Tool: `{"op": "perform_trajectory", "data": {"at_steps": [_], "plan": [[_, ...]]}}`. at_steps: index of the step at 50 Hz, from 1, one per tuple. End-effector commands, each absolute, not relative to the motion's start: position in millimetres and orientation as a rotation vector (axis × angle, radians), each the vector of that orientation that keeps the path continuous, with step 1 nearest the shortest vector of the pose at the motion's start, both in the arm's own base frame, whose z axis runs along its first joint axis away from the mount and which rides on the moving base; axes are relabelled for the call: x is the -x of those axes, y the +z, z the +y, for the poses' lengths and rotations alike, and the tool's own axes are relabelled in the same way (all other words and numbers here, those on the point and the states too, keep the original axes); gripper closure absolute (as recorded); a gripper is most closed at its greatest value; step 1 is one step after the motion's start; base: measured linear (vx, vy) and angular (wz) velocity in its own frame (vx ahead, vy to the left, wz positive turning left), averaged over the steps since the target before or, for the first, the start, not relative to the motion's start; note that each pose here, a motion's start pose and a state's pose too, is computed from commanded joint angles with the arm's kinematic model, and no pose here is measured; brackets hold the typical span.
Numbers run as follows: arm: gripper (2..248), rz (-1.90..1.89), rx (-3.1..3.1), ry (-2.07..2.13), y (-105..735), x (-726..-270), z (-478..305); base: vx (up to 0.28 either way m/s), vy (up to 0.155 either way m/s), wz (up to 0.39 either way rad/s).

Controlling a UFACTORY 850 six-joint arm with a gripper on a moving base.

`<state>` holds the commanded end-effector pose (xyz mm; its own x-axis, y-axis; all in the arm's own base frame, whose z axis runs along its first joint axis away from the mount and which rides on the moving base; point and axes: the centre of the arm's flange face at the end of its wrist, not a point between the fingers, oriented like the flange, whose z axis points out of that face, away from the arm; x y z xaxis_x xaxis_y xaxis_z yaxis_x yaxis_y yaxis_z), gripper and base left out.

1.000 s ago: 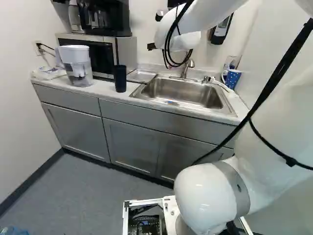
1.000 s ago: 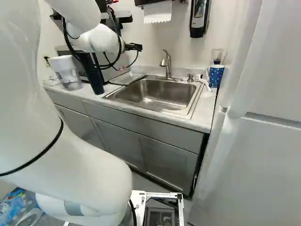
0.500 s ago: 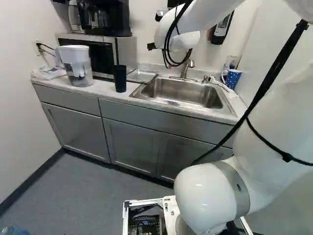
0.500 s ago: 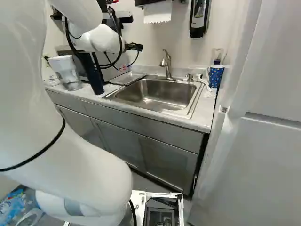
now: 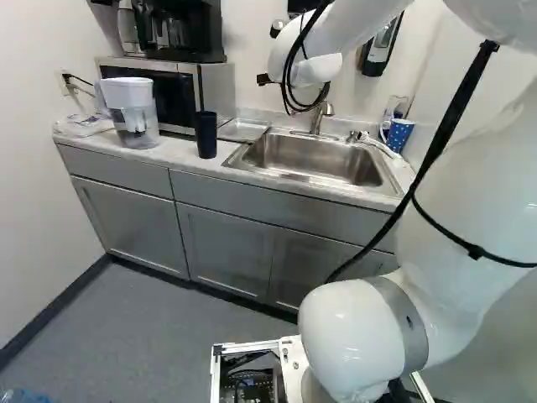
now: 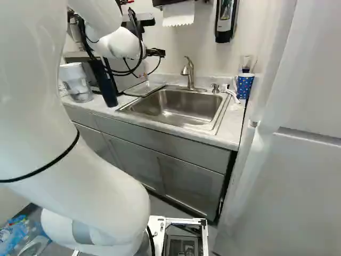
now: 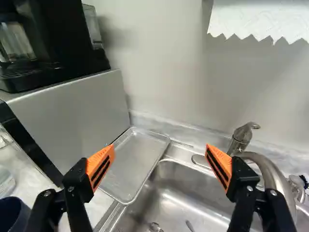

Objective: Rinse the cup and place it in the tray

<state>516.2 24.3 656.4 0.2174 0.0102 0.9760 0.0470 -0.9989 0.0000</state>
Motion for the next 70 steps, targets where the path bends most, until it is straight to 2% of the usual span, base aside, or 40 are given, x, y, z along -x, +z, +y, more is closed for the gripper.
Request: {"op": "perform_trajectory", "data": {"at_steps": [70], "plan": [[3,0.098,2.573,-1.877,647,-580,-44,0.0,0.0,0.0]]}}
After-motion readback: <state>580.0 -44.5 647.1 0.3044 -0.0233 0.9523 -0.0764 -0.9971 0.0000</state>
